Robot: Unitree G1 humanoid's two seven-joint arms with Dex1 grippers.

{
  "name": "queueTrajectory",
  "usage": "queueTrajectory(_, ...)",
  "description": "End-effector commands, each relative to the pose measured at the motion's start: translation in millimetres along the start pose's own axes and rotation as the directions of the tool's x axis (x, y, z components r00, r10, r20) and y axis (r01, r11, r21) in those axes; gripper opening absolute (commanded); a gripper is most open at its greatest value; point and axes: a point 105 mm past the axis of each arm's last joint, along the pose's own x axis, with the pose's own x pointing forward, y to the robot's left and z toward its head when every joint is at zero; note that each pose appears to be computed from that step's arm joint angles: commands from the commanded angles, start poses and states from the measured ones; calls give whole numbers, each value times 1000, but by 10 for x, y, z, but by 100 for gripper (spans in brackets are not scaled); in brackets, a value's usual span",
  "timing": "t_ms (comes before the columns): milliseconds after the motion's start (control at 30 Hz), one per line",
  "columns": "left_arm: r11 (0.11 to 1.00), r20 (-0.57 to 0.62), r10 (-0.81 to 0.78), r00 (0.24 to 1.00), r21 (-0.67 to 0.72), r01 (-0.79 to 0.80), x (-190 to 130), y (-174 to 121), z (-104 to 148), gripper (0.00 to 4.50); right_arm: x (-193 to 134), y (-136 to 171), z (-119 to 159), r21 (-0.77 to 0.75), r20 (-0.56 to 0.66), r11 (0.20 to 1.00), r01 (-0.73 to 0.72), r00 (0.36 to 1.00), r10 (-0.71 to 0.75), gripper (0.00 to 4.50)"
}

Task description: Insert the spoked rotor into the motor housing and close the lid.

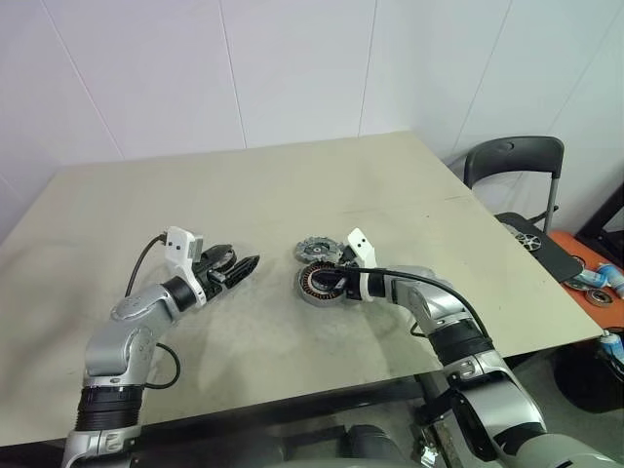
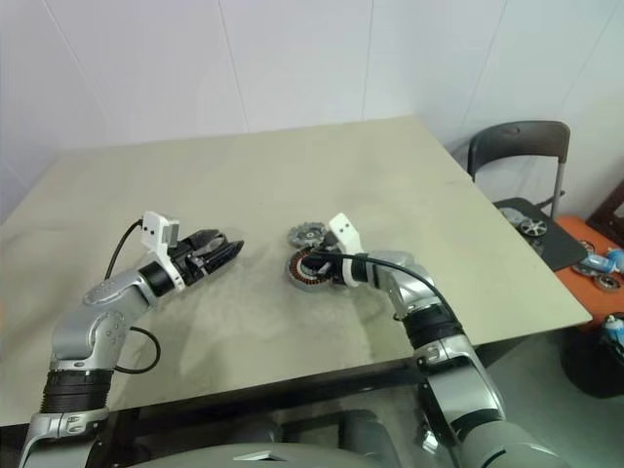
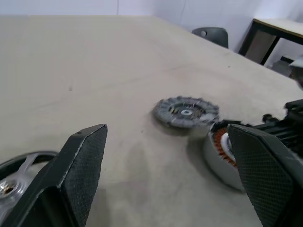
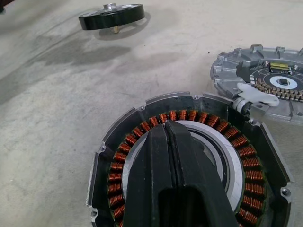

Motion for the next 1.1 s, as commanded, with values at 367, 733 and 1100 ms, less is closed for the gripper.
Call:
queueTrajectory(367, 999, 46, -26, 999, 20, 25, 90, -193, 307, 432, -144, 74, 568, 217, 216, 968, -127, 973, 79, 1)
queueTrajectory(733, 1000, 49, -13, 999, 16, 12, 58, -128, 301, 432, -60, -101, -36, 32, -29, 999, 34, 999, -33, 1)
queueTrajectory(1100, 1000, 39, -13, 999, 9, 12, 48, -57, 137, 432, -189, 12, 672, 301, 288, 940, -159, 955, 70, 1)
